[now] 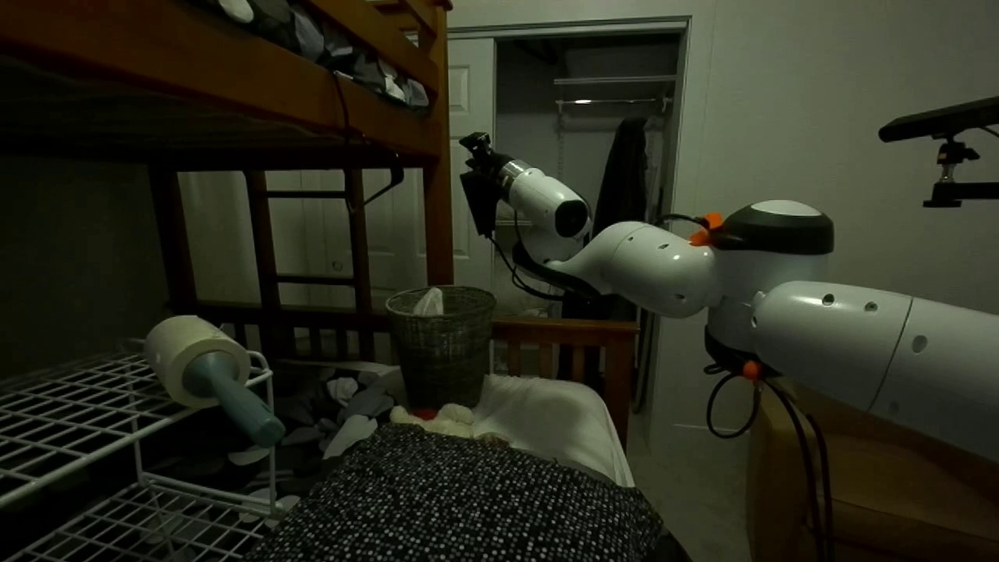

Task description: Put the white beddings into the basket

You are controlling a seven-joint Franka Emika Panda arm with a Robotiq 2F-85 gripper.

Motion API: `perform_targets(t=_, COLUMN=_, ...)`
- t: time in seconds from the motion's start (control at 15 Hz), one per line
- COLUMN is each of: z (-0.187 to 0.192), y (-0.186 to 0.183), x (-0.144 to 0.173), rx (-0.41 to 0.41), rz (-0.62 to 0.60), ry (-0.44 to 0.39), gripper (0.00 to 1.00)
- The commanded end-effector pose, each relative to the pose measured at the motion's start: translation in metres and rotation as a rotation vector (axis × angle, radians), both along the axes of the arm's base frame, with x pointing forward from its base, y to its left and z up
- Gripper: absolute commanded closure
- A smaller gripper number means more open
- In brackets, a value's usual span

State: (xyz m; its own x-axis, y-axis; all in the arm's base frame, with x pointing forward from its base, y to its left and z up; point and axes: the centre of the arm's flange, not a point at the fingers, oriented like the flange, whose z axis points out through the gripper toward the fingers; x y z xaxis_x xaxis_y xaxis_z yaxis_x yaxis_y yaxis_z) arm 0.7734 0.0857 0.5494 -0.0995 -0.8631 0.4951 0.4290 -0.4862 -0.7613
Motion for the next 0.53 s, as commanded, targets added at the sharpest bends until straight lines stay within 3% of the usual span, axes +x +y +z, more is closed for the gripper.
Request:
perform_targets(t=0.0, z=0.017, y=-0.015, x=-0.024, rx=-0.159, rz=-0.065, ry=0.032, gripper=0.13)
perform_targets(t=0.13, z=0.012, y=-0.037, x=-0.037, rx=-0.223, rz=-0.148, ry=0.075, gripper=0.0)
perform_targets(t=0.33, z=0.008, y=-0.06, x=-0.036, rx=-0.342, rz=-0.282, ry=0.129, gripper=0.0)
perform_targets(t=0.4, z=0.006, y=-0.047, x=0.017, rx=-0.291, rz=-0.239, ry=0.085, gripper=0.0)
perform_targets(t=0.47, z=0.006, y=-0.057, x=0.019, rx=-0.314, rz=-0.268, ry=0.096, gripper=0.0)
